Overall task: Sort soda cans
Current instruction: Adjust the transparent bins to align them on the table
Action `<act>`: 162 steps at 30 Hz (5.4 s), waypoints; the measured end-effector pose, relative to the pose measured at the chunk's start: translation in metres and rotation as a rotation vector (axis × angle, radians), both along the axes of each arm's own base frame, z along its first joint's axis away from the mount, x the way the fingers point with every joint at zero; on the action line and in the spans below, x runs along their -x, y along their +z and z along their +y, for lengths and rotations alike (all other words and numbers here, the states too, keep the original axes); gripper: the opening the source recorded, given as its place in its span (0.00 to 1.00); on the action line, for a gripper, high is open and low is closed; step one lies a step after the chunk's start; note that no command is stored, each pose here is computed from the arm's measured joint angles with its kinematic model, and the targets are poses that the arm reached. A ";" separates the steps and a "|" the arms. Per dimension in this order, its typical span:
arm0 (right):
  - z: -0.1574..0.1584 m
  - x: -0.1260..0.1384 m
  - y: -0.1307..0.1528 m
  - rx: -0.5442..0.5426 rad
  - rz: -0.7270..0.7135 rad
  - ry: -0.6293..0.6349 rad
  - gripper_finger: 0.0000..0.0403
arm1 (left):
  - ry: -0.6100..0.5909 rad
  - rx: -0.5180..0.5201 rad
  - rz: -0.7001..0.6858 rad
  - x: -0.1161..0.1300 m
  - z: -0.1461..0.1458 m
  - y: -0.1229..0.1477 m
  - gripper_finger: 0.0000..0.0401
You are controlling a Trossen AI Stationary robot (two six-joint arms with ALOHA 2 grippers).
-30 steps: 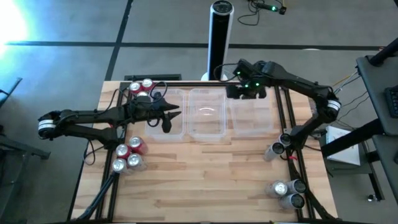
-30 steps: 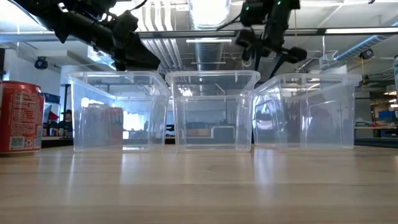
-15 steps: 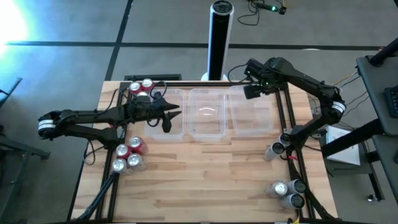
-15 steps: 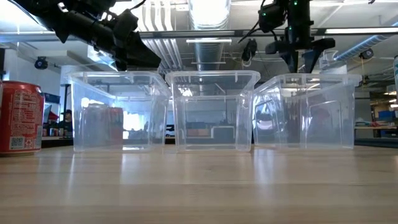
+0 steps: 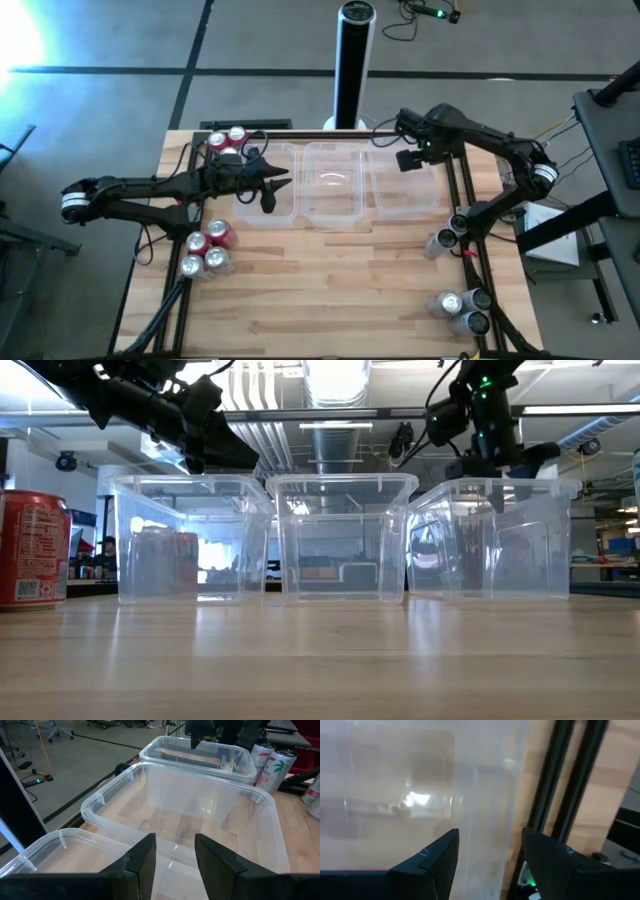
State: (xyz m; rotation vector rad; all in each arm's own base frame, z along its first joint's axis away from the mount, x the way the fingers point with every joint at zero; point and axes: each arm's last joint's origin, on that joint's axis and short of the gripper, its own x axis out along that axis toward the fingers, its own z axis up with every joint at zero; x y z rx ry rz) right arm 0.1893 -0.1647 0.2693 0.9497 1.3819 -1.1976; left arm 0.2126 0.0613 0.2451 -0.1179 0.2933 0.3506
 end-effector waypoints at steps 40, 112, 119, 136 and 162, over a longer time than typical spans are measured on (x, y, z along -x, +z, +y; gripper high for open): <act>0.070 -0.033 0.026 0.171 -0.213 0.229 0.50 | -0.017 0.018 0.206 0.007 -0.002 -0.013 0.30; 0.156 -0.107 0.059 0.229 -0.418 0.524 0.50 | -0.088 -0.094 0.636 -0.045 0.013 -0.011 0.30; 0.159 -0.107 0.059 0.229 -0.418 0.545 0.50 | -0.099 -0.161 0.685 -0.042 0.022 0.013 0.30; 0.146 -0.112 0.037 0.248 -0.285 0.723 0.50 | -0.172 -0.085 0.729 -0.054 0.031 -0.006 0.30; 0.091 -0.084 0.014 0.072 0.026 0.719 0.50 | -0.165 -0.088 0.692 -0.065 0.033 -0.012 0.30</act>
